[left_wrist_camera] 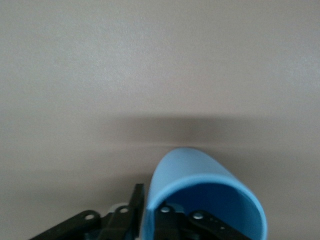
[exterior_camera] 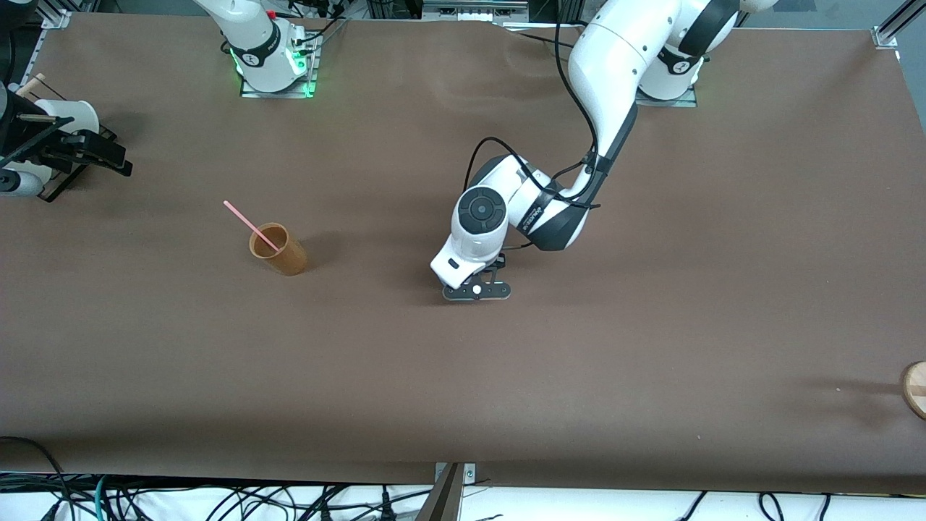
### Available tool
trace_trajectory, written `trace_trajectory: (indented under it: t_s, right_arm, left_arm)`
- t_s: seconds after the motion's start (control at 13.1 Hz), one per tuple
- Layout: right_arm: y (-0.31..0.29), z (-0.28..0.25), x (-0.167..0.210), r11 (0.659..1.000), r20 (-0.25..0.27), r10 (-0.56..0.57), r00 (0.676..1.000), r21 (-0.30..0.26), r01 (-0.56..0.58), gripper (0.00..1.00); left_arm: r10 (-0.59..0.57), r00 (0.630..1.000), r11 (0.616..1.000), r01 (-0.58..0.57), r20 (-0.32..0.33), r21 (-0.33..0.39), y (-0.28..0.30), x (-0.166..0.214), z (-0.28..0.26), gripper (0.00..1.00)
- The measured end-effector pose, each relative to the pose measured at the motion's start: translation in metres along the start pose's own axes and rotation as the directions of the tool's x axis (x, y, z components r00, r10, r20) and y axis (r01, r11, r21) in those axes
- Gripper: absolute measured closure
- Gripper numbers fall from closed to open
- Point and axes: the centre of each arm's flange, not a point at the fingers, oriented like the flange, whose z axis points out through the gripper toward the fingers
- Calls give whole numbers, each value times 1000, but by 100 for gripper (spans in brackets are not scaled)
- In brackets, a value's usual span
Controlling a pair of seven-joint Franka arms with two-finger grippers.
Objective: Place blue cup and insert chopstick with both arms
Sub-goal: 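Set the blue cup down with the left gripper while the right gripper reaches the chopstick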
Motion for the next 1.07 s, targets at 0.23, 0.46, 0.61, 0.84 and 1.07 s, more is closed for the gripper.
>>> trace_trajectory:
  t_s: [0.23, 0.46, 0.61, 0.84, 1.07]
  right_arm:
    - [-24, 19, 8, 989, 37, -149, 988, -1, 149, 0]
    - [-53, 47, 21, 962, 90, -273, 958, 5, 273, 0]
    - [-76, 68, 25, 932, 119, -360, 925, -3, 363, 0]
    - [-119, 112, 24, 869, 144, -479, 866, -67, 491, 0]
    - [-127, 177, 18, 815, 142, -563, 814, -71, 576, 4]
  left_arm:
    - [-9, 1000, 1000, 9, -18, -13, -2, 9, -16, 50]
    - [-19, 1000, 1000, 19, -14, -11, -18, 22, -56, 19]
    - [-40, 999, 999, 39, -35, -27, -39, 36, -104, 1]
    - [-89, 991, 994, 81, -101, -78, -78, 53, -194, 0]
    - [-164, 980, 985, 155, -110, -82, -145, 65, -269, 0]
